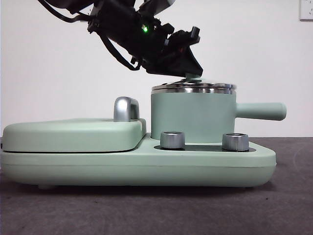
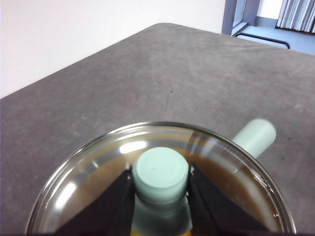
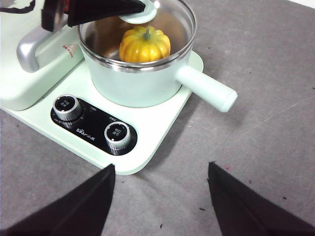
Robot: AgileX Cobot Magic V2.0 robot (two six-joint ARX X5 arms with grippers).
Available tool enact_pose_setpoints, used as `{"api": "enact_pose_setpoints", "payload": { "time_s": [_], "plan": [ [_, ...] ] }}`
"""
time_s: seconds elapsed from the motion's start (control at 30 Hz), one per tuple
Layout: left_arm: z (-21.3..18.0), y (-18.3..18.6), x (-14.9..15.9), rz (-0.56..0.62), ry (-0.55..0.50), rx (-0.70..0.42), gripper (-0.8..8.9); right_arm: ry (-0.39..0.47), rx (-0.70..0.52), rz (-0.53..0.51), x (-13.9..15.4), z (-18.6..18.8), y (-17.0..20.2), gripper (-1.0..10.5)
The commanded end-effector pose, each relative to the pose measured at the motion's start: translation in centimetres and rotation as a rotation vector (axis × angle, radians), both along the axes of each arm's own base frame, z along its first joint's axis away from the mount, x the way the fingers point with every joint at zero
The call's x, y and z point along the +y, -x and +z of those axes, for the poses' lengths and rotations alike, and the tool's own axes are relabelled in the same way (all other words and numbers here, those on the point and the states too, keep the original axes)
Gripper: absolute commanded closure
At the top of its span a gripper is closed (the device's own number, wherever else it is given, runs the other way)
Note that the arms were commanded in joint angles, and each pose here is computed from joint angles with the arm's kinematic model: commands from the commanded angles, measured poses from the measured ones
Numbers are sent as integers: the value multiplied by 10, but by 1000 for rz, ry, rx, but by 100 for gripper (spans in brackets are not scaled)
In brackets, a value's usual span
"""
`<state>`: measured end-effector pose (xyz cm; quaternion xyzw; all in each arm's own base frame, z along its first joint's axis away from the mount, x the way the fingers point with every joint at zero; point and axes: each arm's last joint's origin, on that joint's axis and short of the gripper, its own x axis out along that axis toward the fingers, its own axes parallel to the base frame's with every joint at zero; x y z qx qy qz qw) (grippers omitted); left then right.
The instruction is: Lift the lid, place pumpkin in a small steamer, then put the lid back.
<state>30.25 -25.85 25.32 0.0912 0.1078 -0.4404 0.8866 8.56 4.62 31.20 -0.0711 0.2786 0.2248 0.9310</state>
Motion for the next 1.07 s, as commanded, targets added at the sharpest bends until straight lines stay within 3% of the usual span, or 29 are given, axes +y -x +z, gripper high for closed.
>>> {"api": "enact_pose_setpoints", "payload": {
  "time_s": [0.03, 0.37, 0.43, 0.53, 0.6, 0.83, 1.07],
  "plan": [
    [-3, -3, -8, -21, -4, -3, 804, -16, -2, -5, 1, 2, 0, 655],
    [-4, -4, -5, -13, -16, 10, 801, -15, 1, -5, 1, 2, 0, 655],
    [-4, -4, -5, -12, -14, 9, 729, -15, 1, -5, 1, 2, 0, 655],
    [-3, -4, -5, -13, -11, 6, 474, -15, 1, -5, 1, 2, 0, 655],
    [-1, -3, -4, -12, -8, 5, 383, -15, 1, -5, 1, 2, 0, 655],
    [29, 10, 15, 33, 38, 107, 386, -16, -1, -5, 1, 2, 0, 655],
    [53, 36, 72, 187, -36, 403, 449, -29, -19, -1, 2, 4, -2, 653]
  ]
}}
